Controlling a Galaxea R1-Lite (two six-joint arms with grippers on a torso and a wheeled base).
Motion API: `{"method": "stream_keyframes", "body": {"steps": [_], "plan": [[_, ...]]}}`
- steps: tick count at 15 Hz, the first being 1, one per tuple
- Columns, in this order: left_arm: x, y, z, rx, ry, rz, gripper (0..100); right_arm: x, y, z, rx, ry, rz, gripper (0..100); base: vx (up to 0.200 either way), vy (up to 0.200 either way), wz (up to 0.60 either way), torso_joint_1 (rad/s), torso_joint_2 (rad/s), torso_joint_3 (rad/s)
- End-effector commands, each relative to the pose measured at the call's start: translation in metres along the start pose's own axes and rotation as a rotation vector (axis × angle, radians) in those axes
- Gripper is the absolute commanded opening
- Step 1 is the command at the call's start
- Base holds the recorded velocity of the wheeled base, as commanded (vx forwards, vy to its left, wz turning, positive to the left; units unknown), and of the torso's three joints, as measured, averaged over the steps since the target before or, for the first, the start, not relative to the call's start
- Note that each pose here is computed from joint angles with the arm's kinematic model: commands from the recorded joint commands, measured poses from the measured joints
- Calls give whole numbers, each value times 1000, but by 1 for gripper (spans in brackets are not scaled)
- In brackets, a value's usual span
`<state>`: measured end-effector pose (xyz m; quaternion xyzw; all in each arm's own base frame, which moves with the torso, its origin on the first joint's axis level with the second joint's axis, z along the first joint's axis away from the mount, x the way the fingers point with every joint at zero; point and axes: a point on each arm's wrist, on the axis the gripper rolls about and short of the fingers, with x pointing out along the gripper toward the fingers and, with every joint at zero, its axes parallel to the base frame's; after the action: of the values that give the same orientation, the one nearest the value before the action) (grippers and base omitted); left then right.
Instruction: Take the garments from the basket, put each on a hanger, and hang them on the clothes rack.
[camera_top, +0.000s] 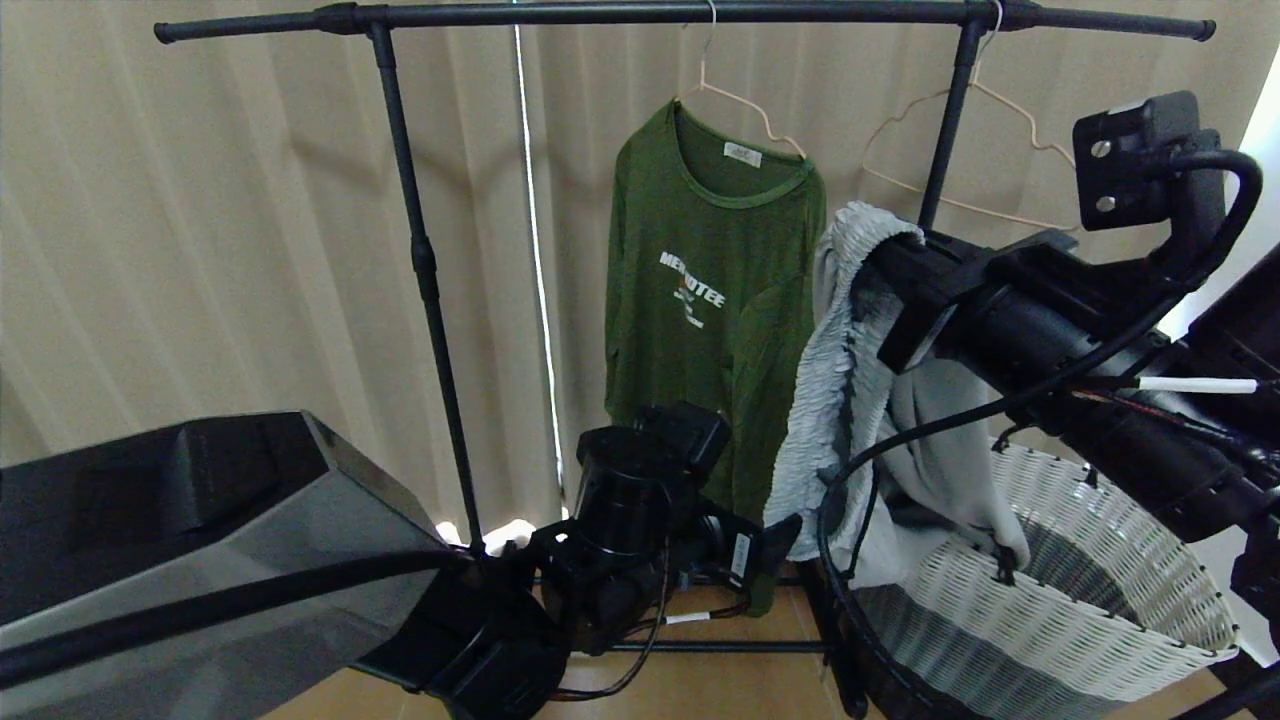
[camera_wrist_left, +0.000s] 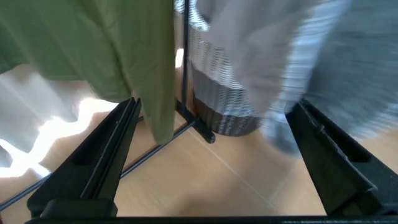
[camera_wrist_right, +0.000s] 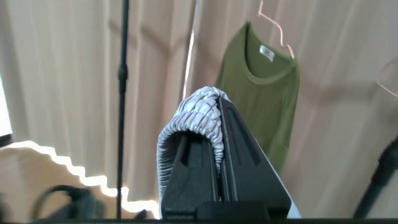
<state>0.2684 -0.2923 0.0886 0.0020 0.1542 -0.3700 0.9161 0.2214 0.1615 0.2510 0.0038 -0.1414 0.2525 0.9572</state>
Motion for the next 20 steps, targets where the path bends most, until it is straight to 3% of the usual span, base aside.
{"method": "stream_keyframes", "body": {"steps": [1,2,3,6,8,10,13,15,18,20], "plan": [[3,1,-5,0,11,2,100,-6,-1,7,2,-19,9,0,0,0,0,0,0,0],[3,0,-5,0,8,0,100,-7,-1,7,2,-18,9,0,0,0,0,0,0,0],[2,0,-6,1,10,-2,0,-9,-1,7,1,-16,9,0,0,0,0,0,0,0],[-6,2,-15,22,17,0,0,-10,-2,8,1,-16,8,0,0,0,0,0,0,0],[-30,13,-28,152,-20,16,0,-9,-2,6,4,-10,8,0,0,0,0,0,0,0],[-65,52,-21,301,-102,131,0,-6,-5,-3,-3,21,4,0,0,0,0,0,0,0],[-123,92,44,276,-214,300,0,1,-7,-16,-18,60,-10,0,0,0,0,0,0,0],[-156,104,83,270,-274,355,0,-2,-7,-20,-28,72,-9,0,0,0,0,0,0,0],[-180,102,124,231,-378,377,0,-4,-7,-23,-29,86,-7,0,0,0,0,0,0,0],[-180,102,131,222,-355,375,0,-3,-7,-27,-30,97,-11,0,0,0,0,0,0,0]]}}
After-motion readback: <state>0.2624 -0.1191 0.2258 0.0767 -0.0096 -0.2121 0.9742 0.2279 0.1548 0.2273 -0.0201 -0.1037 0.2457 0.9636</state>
